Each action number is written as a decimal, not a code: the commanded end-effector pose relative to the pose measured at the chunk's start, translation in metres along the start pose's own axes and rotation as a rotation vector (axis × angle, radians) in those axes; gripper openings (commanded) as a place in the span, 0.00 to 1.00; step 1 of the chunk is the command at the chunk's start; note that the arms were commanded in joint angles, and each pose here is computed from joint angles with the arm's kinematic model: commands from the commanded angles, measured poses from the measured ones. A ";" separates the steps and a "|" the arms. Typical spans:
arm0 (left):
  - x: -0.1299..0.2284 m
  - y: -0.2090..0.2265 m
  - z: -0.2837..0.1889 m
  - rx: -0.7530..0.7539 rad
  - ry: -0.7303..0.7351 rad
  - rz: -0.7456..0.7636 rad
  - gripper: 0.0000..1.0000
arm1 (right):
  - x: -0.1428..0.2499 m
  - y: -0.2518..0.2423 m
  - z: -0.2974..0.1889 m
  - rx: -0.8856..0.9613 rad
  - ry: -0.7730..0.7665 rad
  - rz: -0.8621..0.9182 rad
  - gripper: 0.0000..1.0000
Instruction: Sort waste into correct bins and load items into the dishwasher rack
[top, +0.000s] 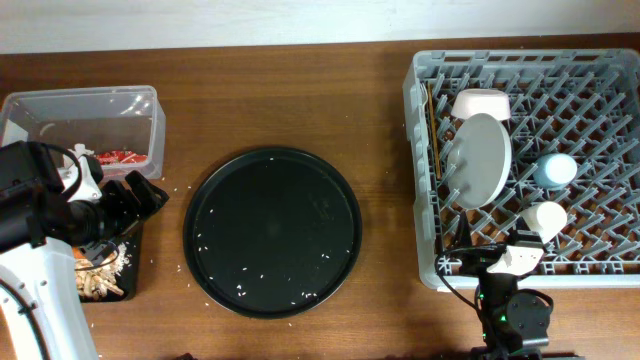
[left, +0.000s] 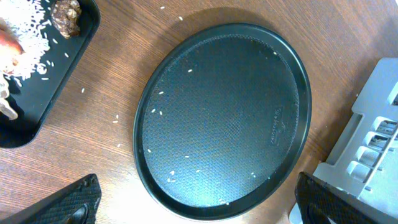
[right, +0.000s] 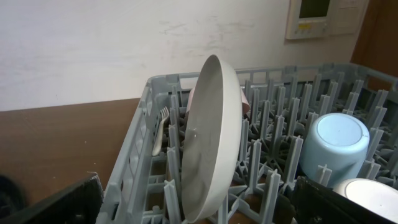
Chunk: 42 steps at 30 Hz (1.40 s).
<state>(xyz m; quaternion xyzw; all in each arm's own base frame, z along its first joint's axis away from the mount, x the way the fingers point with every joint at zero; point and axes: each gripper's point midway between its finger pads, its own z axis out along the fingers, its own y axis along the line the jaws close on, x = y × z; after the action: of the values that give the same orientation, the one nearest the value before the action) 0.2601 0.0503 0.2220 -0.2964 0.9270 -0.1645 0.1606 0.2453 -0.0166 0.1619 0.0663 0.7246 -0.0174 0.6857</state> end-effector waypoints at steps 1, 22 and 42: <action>0.000 0.001 -0.002 -0.003 -0.008 -0.008 0.99 | 0.002 -0.007 0.000 0.037 -0.001 0.008 0.99; 0.022 -0.047 0.022 0.149 -0.502 0.706 0.99 | 0.001 -0.007 0.000 0.037 -0.001 0.008 0.99; 0.055 -0.006 0.069 0.185 -1.075 0.659 0.99 | 0.002 -0.007 0.000 0.037 -0.001 0.008 0.99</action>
<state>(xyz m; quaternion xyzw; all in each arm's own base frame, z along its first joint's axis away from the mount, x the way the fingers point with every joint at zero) 0.2502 -0.0119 0.1435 0.0058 0.7570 -0.0342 0.6525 0.2449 -0.0193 0.1629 0.0720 0.7226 -0.0227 0.6872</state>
